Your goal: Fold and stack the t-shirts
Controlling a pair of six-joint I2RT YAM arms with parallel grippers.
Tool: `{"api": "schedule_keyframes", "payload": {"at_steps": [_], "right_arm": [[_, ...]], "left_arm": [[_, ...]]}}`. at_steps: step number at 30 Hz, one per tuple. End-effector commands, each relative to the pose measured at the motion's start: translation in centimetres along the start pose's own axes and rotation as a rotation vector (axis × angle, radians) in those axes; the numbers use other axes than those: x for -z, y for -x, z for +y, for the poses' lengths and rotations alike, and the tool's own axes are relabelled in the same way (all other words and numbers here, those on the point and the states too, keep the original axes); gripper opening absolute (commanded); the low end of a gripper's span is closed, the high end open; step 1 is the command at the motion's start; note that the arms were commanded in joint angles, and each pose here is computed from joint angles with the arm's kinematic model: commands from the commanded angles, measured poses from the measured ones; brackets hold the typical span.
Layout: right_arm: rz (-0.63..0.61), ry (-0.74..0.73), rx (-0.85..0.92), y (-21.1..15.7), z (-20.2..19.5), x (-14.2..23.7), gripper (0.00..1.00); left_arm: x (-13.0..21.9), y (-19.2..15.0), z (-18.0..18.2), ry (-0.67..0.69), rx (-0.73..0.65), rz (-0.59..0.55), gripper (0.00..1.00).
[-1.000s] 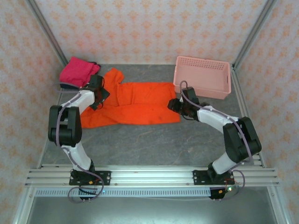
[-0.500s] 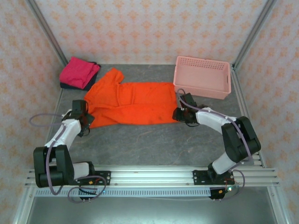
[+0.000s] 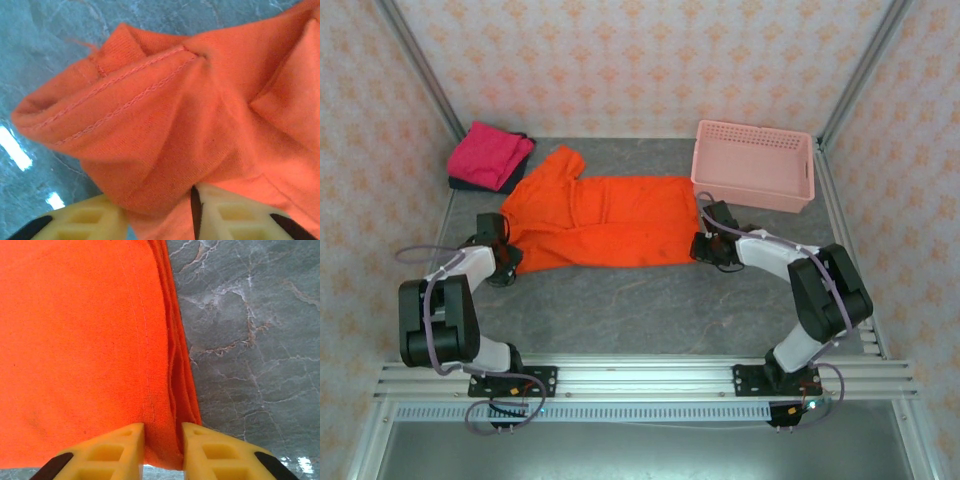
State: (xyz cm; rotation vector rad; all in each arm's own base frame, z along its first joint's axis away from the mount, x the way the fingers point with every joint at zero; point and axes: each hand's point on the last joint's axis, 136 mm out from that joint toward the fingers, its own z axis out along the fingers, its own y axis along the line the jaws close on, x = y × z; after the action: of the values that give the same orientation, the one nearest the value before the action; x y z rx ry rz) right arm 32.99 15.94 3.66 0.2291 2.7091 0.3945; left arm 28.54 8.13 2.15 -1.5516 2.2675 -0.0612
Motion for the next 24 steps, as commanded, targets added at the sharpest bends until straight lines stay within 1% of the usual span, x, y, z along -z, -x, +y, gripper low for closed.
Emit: {"api": "schedule_keyframes", "payload": {"at_steps": [1,2,4,5,7,13,19,22,24], "right_arm": [[0.012,-0.028,0.004,-0.6,-0.6,-0.7,0.18],[0.015,-0.038,0.005,-0.6,-0.8,-0.7,0.15],[0.013,-0.056,0.007,-0.7,-1.2,-0.9,0.07],[0.012,-0.065,0.008,-0.7,-1.3,-0.9,0.03],[0.009,-0.075,0.005,-0.6,-1.6,-1.0,0.0],[-0.014,-0.113,-0.007,-0.2,-2.5,-0.7,0.0],[-0.034,-0.129,-0.025,-0.1,-3.4,-0.1,0.0],[-0.034,-0.132,-0.03,-0.4,-3.8,0.1,0.0],[-0.029,-0.134,-0.031,-0.7,-4.1,0.3,0.0]], "left_arm": [[0.2,1.0,-0.7,-0.016,0.01,-0.03,0.21],[0.2,1.0,-0.6,-0.01,0.004,-0.031,0.13],[0.2,1.1,-0.3,0.0,-0.011,-0.033,0.02],[0.3,1.1,0.0,0.012,-0.02,-0.037,0.0],[0.5,1.1,0.6,0.034,-0.038,-0.041,0.0],[1.9,1.4,3.0,0.088,-0.054,-0.065,0.0],[3.3,1.4,4.2,0.11,-0.087,-0.087,0.0],[3.2,1.0,4.5,0.12,-0.094,-0.07,0.0],[2.9,0.2,4.9,0.121,-0.095,-0.037,0.0]]}}
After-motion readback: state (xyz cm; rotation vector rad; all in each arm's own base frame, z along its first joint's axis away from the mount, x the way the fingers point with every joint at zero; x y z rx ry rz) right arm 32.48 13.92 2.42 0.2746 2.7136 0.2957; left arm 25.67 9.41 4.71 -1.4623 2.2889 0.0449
